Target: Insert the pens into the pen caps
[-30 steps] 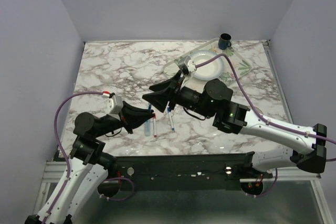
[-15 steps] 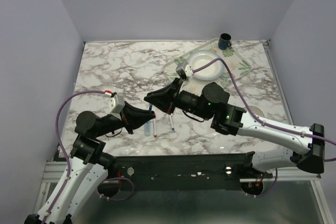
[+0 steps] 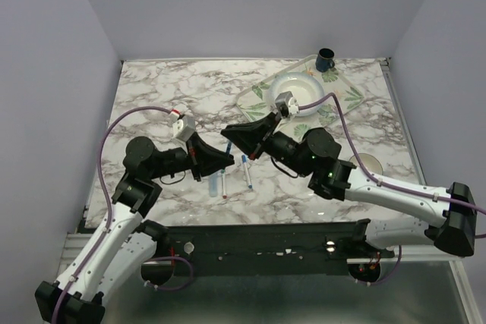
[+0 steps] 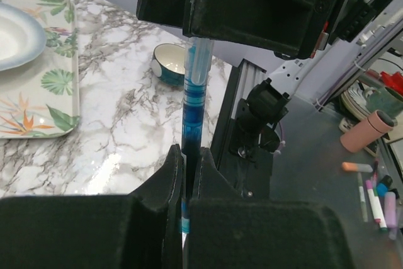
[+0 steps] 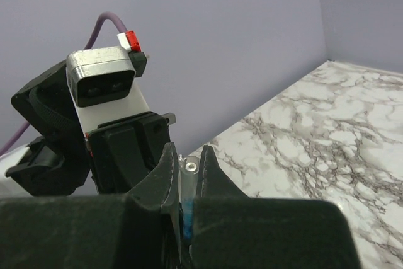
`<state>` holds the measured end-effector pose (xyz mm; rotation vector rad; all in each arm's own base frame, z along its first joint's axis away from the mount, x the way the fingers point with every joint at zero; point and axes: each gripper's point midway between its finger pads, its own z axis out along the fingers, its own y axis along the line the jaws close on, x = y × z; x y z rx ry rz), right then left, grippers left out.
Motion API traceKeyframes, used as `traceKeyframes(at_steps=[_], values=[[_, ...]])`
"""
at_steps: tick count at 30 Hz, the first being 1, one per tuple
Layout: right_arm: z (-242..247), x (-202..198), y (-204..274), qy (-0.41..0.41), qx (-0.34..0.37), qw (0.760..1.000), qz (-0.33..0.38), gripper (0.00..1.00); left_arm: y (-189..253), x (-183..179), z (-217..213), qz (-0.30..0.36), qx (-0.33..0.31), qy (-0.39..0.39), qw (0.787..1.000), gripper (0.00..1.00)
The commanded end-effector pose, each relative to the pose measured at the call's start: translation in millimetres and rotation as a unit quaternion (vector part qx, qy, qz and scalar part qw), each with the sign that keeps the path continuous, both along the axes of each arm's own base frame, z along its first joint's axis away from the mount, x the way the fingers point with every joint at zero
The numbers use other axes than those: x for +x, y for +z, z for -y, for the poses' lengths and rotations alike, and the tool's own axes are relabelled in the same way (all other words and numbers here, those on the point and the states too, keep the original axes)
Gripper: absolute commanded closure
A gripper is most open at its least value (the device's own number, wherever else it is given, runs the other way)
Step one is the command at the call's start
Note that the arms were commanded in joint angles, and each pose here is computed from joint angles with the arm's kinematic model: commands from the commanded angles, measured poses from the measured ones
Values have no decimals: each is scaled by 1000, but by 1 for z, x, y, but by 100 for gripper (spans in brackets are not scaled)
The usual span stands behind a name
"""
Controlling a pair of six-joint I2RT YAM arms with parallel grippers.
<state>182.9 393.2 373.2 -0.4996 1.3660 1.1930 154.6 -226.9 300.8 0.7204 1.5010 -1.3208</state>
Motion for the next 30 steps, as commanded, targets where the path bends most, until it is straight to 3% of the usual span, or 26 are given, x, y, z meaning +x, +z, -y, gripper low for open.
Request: traceKeyframes(at_steps=[1,12,17,23,30], values=[[-15,-51,-119,105,-146,980,-89,99,92,27,-2,89,-85,57,991,100],[-1,-75,-187,147,-239,949,-146,99,137,48,8,115,-71,52,990,100],[7,-92,-208,186,-283,927,-162,99,142,69,6,132,-7,83,988,100],[18,-100,-228,188,-337,900,-204,99,155,87,-1,145,21,125,981,100],[11,-125,-236,245,-336,885,-209,99,176,98,-1,151,4,129,980,100]])
